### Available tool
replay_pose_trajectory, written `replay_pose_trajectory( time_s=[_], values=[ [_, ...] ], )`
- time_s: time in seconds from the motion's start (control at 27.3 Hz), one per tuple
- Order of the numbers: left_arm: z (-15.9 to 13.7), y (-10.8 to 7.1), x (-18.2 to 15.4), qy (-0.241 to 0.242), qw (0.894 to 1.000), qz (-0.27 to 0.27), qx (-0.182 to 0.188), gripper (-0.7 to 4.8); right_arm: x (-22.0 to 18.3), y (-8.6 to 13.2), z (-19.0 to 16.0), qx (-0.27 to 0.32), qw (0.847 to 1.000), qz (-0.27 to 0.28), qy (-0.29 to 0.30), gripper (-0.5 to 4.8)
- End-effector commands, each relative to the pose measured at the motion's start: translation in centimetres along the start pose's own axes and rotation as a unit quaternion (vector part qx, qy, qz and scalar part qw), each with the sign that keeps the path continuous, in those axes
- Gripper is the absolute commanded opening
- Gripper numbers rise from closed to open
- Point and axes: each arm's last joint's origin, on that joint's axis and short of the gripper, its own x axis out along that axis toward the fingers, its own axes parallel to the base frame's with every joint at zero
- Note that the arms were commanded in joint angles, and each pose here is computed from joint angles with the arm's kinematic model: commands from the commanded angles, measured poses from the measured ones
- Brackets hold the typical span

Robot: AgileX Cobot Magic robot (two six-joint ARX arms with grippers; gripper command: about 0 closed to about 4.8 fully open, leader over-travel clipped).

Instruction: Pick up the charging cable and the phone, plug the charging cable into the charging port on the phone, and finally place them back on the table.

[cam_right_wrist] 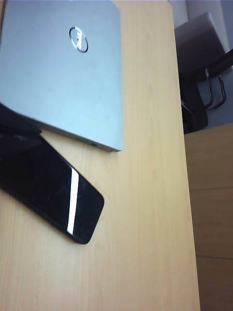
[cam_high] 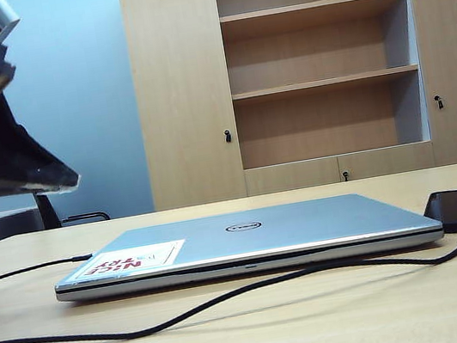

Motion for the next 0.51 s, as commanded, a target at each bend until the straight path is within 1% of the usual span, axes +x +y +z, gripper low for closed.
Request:
replay_pose_trajectory(
  time_s=[0.04, 0.22, 0.51],
  values=[
    [0.1, 0.0, 0.0, -0.023, 1.0, -0.005, 0.009, -0.06, -0.2, -0.1, 0.0, -0.004, 1.0, -0.018, -0.02, -0.06],
    [-0.1, 0.0, 0.0, -0.039, 0.999, -0.007, 0.011, -0.06, -0.4, -0.1, 0.1, -0.005, 0.999, -0.017, -0.029, -0.06],
    [-1.2, 0.1, 0.0, -0.043, 0.999, -0.007, 0.012, -0.06, -0.4, -0.1, 0.1, -0.005, 0.999, -0.017, -0.028, -0.06]
  ],
)
